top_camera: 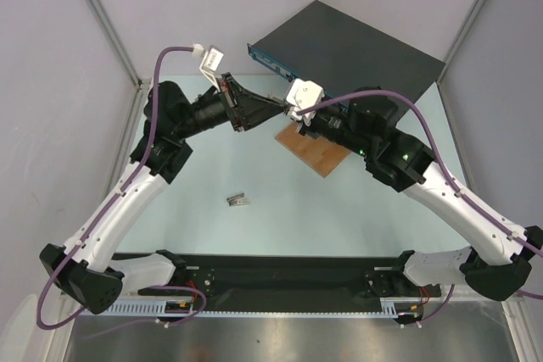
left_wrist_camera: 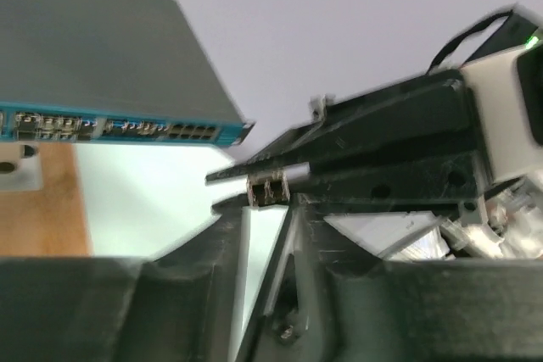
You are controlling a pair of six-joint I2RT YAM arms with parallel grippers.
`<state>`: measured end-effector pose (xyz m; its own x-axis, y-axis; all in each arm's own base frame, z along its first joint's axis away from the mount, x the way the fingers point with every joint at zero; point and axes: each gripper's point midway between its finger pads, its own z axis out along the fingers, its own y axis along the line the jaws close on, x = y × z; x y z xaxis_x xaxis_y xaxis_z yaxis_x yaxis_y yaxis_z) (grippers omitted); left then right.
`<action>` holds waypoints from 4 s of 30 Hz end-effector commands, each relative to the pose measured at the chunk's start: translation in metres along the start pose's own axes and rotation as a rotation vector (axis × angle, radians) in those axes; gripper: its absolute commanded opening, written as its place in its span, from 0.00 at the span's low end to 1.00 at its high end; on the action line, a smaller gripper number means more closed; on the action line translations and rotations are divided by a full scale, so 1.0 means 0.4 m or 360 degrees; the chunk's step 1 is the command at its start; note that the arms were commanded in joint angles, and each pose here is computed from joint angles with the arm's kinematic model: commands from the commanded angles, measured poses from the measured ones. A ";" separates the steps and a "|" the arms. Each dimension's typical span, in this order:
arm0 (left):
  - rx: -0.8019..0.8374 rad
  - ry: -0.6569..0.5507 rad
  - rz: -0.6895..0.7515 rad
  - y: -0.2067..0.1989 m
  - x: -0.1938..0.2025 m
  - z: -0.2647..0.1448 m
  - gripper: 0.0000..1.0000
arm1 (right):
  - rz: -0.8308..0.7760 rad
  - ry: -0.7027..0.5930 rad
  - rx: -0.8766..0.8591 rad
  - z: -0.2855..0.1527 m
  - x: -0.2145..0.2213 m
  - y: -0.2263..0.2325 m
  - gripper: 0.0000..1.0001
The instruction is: Insert the plug into the switch port
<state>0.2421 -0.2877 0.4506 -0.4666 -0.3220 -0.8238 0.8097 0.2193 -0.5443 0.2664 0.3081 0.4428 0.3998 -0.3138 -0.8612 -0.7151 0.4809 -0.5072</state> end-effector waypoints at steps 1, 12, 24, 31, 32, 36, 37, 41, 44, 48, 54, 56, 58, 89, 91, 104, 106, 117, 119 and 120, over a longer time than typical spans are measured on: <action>0.0018 0.0144 0.0130 -0.039 0.003 -0.027 0.45 | -0.0224 -0.0076 0.0040 -0.037 -0.026 -0.021 0.00; -0.0043 0.0746 0.0552 0.003 0.117 -0.110 0.70 | -0.0887 -0.0054 -0.0038 -0.137 0.068 0.041 0.00; 0.0049 0.0960 0.0713 -0.010 0.248 -0.122 0.66 | -0.1490 -0.0202 0.0168 -0.182 0.088 0.090 0.00; -0.0010 0.0954 0.0784 -0.010 0.276 -0.081 0.63 | -0.1585 -0.0220 0.0174 -0.181 0.098 0.110 0.00; -0.0042 0.0957 0.0785 0.002 0.276 -0.072 0.62 | -0.1590 -0.0221 0.0161 -0.180 0.102 0.117 0.00; -0.0026 0.0947 0.0787 -0.004 0.264 -0.052 0.59 | -0.1618 -0.0225 0.0161 -0.185 0.100 0.119 0.00; -0.0020 0.0948 0.0784 -0.006 0.264 -0.048 0.59 | -0.1618 -0.0223 0.0159 -0.185 0.101 0.120 0.00; 0.0012 0.0949 0.0803 -0.019 0.270 -0.031 0.57 | -0.1621 -0.0233 0.0150 -0.186 0.098 0.124 0.00; 0.0025 0.0931 0.0804 -0.029 0.266 -0.016 0.54 | -0.1618 -0.0227 0.0109 -0.184 0.107 0.136 0.00; 0.0038 0.0918 0.0813 -0.040 0.260 -0.004 0.48 | -0.1614 -0.0217 0.0086 -0.184 0.115 0.142 0.00; 0.0034 0.0937 0.0818 -0.036 0.267 -0.001 0.28 | -0.1604 -0.0210 0.0089 -0.185 0.116 0.140 0.00; 0.0037 0.0940 0.0814 -0.037 0.270 -0.001 0.23 | -0.1602 -0.0203 0.0087 -0.185 0.119 0.140 0.00; 0.0033 0.0948 0.0812 -0.034 0.273 -0.001 0.11 | -0.1601 -0.0204 0.0092 -0.186 0.117 0.138 0.00; -0.0615 0.0500 0.0964 0.163 0.122 0.086 0.00 | 0.0964 0.0299 0.0525 -0.281 0.204 -0.265 0.98; -0.0609 0.0490 0.1009 0.155 0.129 0.112 0.00 | 0.1218 0.0294 0.0566 -0.302 0.232 -0.283 0.97; -0.0596 0.0607 0.0951 0.196 0.205 0.228 0.00 | 0.2353 0.0080 0.0800 -0.498 0.483 -0.373 0.91; -0.0590 0.0605 0.0943 0.196 0.209 0.231 0.00 | 0.2433 0.0016 0.0769 -0.491 0.485 -0.375 0.92; -0.0627 0.0658 0.0978 0.245 0.244 0.251 0.00 | 0.2833 -0.0137 0.0690 -0.456 0.591 -0.344 0.89; -0.0632 0.0653 0.0985 0.248 0.240 0.259 0.00 | 0.2857 -0.0146 0.0687 -0.453 0.592 -0.343 0.86; -0.0648 0.0649 0.0989 0.253 0.237 0.260 0.00 | 0.2853 -0.0152 0.0682 -0.449 0.590 -0.343 0.84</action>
<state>0.3076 -0.3851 0.3123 -0.1925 0.3370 -0.9216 0.8169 0.5754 0.0397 0.3532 0.0163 0.2968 -0.5532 0.7839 -0.2820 -0.0297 0.3197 0.9471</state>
